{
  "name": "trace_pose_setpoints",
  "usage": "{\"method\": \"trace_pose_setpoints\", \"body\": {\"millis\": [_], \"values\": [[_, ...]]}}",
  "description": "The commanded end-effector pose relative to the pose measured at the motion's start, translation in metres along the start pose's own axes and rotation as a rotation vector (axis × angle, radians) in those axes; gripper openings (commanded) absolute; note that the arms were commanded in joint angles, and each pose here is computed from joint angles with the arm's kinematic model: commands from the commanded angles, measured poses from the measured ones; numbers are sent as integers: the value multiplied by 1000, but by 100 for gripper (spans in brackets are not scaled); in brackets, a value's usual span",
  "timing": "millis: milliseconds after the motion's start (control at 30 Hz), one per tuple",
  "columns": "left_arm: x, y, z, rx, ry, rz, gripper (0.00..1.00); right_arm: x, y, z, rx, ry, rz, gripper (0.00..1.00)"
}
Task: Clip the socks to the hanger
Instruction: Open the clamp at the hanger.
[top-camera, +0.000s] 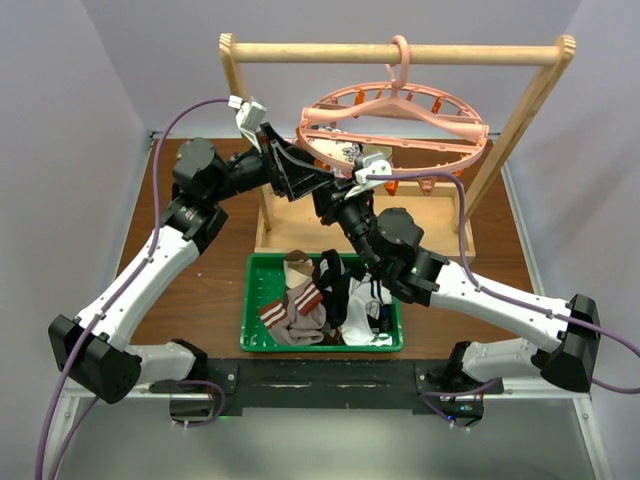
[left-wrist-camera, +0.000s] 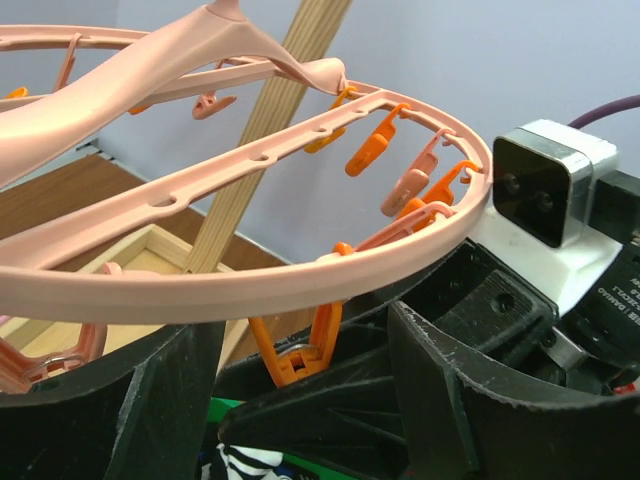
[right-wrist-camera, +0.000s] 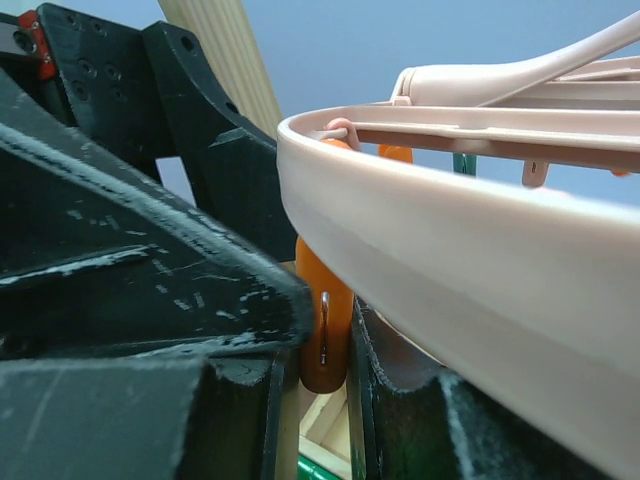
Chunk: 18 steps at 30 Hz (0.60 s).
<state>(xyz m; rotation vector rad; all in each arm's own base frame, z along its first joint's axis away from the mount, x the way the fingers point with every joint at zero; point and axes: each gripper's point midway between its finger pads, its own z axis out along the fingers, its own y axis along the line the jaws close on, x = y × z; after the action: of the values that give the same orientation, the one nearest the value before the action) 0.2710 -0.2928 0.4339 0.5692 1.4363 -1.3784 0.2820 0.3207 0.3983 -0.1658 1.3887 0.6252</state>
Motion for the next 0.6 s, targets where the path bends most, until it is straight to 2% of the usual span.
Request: {"method": "trace_pose_setpoints", "body": {"millis": [0,333,567], "values": [[-21,-9,4,5,-43,87,70,-7,10,4,-42,-2,29,0],[-33,-7,7,-13,-77,90,63,-1,10,4,-43,9,35,0],[-31,-7,10,11,-80,78,54,3,11,5,-45,16,36,0]]}}
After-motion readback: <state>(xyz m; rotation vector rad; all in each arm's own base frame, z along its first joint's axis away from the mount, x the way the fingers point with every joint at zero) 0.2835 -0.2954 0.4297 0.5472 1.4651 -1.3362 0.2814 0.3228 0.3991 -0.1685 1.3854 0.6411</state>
